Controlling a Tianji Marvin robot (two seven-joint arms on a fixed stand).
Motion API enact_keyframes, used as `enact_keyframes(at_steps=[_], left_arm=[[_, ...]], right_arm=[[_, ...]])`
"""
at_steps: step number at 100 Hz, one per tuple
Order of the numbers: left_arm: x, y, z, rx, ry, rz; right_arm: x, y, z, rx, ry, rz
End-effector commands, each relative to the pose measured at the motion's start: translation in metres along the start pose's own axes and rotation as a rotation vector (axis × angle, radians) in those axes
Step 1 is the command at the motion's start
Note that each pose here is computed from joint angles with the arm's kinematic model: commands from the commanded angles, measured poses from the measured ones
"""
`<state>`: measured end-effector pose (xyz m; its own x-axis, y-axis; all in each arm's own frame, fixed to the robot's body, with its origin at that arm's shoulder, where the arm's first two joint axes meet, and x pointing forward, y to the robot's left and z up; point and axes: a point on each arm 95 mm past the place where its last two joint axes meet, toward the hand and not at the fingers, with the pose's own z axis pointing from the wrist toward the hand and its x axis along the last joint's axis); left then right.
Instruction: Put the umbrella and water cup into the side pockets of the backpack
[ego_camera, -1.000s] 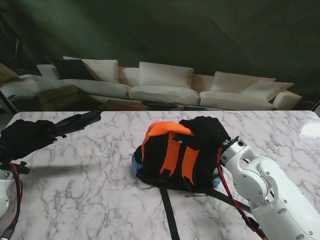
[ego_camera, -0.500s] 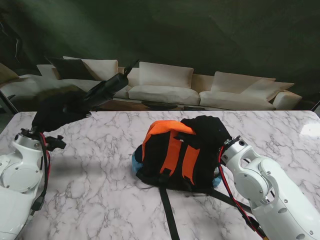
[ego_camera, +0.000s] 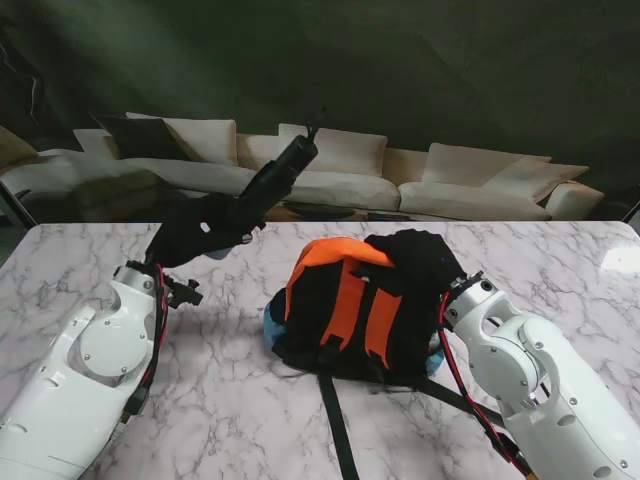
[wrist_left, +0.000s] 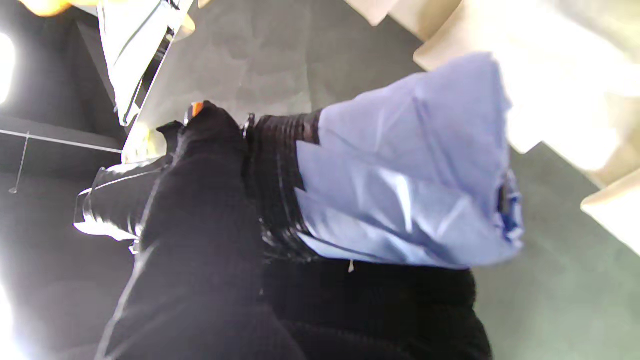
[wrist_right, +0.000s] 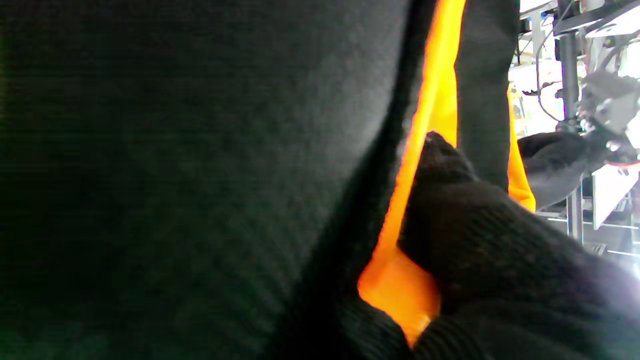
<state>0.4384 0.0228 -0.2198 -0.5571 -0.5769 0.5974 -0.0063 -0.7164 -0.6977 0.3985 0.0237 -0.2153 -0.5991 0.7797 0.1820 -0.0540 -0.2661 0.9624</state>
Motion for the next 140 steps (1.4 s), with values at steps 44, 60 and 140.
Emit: enact_keyframes(at_steps=[44, 60, 140], left_arm=[[-0.013, 0.051, -0.018, -0.183, -0.076, -0.076], [-0.007, 0.061, -0.014, -0.21, -0.059, -0.115], [-0.005, 0.077, 0.003, -0.335, -0.024, -0.073]], right_arm=[[0.0, -0.008, 0.001, 0.023, -0.003, 0.007], [0.001, -0.009, 0.001, 0.021, -0.004, 0.008], [0.002, -0.012, 0.006, 0.021, 0.009, 0.024]])
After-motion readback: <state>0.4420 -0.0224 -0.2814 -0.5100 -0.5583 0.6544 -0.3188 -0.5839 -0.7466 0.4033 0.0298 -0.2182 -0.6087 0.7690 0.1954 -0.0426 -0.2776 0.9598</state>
